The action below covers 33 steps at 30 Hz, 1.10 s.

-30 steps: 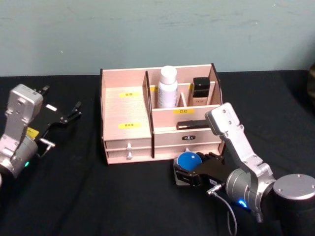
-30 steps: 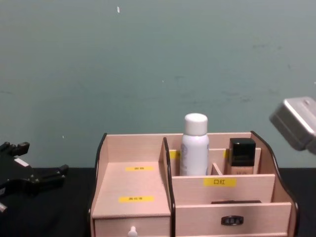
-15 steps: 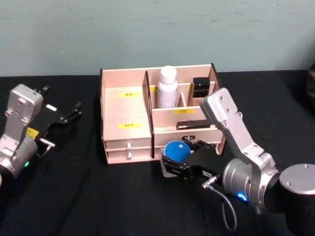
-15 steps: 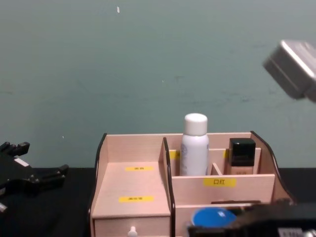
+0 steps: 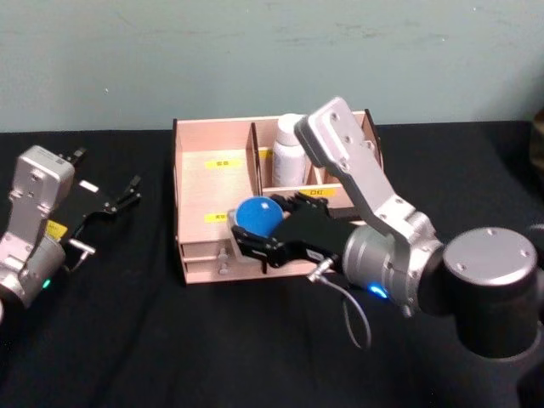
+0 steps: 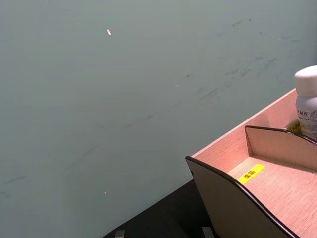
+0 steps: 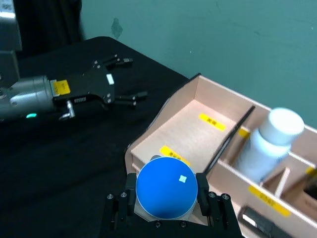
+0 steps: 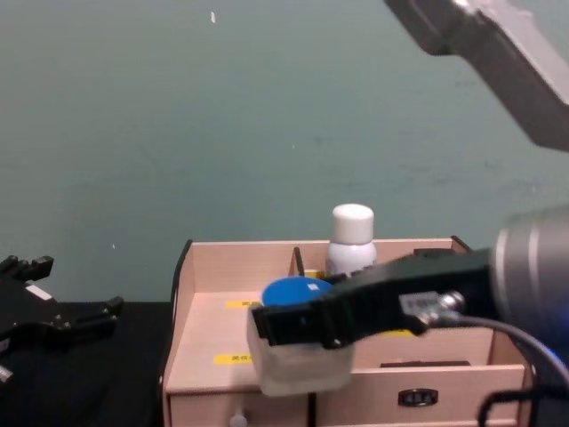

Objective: Pick up the facial cleanser and watermelon frost from the table and place them into the tiered storage box.

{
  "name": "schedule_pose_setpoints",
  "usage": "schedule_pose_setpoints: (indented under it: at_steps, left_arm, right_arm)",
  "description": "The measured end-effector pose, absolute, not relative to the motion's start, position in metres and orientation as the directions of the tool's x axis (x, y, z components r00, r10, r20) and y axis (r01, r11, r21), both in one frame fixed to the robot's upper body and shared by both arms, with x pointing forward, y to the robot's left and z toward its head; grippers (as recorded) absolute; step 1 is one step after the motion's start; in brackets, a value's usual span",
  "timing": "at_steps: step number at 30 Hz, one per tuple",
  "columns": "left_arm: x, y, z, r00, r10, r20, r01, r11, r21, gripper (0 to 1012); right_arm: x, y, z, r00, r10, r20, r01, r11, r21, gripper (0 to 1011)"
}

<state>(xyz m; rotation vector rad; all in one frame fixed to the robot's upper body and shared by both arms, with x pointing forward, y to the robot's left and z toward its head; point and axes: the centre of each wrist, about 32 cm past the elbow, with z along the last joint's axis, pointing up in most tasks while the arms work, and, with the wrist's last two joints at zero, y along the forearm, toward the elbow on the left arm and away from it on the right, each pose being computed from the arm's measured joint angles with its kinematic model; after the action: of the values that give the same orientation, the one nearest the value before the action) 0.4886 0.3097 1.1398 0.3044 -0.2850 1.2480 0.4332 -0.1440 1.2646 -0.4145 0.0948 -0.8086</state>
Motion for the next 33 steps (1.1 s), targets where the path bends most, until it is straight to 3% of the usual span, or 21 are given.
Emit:
schedule_pose_setpoints:
  at_steps: [13, 33]
  left_arm:
    - [0.489, 0.31, 1.14, 0.292, 0.88, 0.374, -0.955, 0.287, 0.07, 1001]
    - [0.489, 0.31, 1.14, 0.292, 0.88, 0.374, -0.955, 0.287, 0.07, 1001]
  right_arm:
    - [0.476, -0.118, 1.266, 0.686, -0.721, 0.096, 0.697, 0.614, -0.37, 726]
    - [0.509, -0.104, 1.261, 0.66, -0.744, 0.101, 0.718, 0.586, -0.376, 726]
